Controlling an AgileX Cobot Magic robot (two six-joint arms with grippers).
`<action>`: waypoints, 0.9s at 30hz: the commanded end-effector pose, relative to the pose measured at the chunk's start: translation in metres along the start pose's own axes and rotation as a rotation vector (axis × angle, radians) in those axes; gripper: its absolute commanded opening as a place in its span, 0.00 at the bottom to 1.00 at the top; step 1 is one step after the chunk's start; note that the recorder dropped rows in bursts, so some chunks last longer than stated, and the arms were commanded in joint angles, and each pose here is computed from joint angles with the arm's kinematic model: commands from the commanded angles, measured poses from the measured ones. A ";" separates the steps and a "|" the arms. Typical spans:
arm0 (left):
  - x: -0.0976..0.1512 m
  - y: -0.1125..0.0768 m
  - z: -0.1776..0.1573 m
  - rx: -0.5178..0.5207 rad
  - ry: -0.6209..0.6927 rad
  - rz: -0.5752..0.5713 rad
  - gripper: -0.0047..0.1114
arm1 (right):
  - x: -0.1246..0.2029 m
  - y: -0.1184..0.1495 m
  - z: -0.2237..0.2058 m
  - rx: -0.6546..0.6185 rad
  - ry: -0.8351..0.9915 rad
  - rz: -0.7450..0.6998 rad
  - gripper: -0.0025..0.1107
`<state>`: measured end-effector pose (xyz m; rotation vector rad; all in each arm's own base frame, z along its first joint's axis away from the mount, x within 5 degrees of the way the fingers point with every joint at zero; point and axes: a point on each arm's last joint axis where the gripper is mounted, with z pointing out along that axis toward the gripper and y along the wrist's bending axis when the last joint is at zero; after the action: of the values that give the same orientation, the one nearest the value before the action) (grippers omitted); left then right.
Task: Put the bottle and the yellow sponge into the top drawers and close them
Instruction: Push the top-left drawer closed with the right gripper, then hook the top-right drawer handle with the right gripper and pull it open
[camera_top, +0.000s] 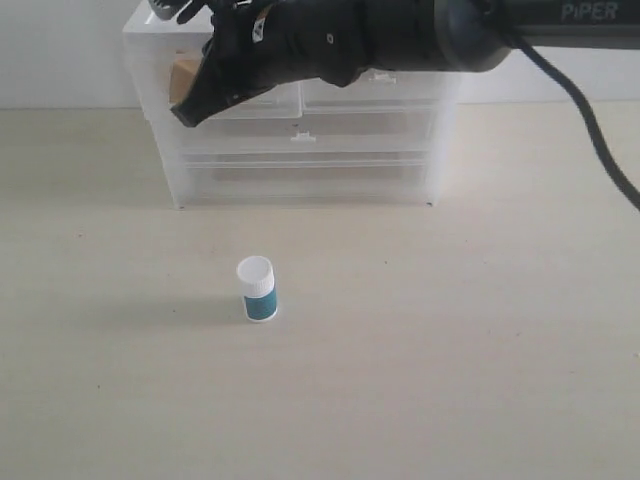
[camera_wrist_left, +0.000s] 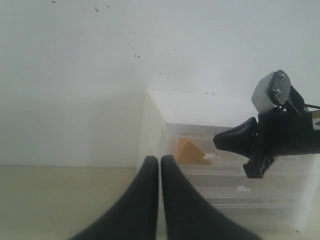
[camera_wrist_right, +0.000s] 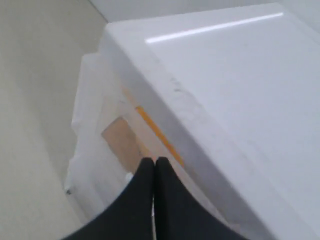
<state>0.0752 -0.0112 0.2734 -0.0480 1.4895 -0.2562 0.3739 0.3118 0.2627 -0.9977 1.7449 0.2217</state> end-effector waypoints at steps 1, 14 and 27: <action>0.001 0.000 0.000 0.003 0.001 0.008 0.07 | 0.010 -0.026 0.006 0.050 0.016 0.141 0.02; 0.004 0.000 0.000 0.002 0.007 0.010 0.07 | 0.009 -0.081 -0.112 0.182 -0.004 0.465 0.02; 0.004 0.000 0.000 0.006 0.007 0.006 0.07 | 0.162 -0.066 -0.120 -0.235 -0.586 1.466 0.02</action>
<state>0.0756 -0.0114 0.2700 -0.0441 1.4995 -0.2538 0.3258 0.1167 0.1987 0.3771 1.6800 1.1141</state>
